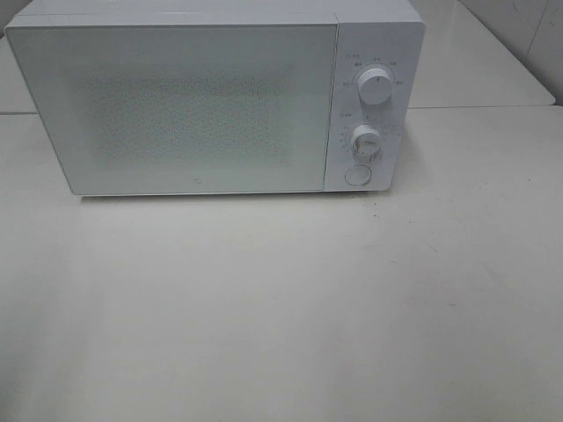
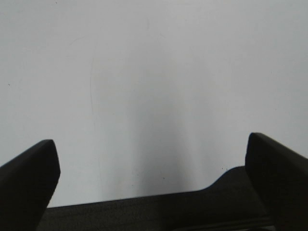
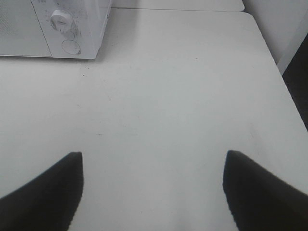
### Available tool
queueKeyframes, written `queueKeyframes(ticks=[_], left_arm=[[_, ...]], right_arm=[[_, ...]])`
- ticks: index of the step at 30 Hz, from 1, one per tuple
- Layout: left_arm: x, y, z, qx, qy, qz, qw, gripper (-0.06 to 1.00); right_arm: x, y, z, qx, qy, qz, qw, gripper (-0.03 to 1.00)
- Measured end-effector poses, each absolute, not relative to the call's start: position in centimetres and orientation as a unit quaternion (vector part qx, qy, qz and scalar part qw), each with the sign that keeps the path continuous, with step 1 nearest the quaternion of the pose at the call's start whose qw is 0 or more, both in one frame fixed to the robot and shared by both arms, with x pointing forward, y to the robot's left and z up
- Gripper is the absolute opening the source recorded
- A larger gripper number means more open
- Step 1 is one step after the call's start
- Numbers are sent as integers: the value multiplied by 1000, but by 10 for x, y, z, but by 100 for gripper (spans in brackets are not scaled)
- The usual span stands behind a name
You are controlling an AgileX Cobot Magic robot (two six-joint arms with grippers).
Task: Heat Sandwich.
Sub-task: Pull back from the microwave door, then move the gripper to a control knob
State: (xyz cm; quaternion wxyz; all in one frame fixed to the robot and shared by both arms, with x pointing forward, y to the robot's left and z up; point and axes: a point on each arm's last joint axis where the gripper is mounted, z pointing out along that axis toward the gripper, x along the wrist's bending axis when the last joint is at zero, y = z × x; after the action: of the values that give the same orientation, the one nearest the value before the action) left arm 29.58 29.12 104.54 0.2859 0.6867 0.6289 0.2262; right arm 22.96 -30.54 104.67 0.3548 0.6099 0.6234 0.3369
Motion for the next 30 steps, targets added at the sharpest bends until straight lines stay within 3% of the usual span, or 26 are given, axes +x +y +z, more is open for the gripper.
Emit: queueKeyframes(ticks=[18, 30], left_arm=[[241, 286, 1056, 641, 564, 356, 380, 99], [234, 285, 1056, 634, 556, 370, 390, 99]], right_arm=[[230, -305, 1047, 610, 623, 337, 355, 77], [230, -305, 1047, 610, 623, 337, 355, 77]])
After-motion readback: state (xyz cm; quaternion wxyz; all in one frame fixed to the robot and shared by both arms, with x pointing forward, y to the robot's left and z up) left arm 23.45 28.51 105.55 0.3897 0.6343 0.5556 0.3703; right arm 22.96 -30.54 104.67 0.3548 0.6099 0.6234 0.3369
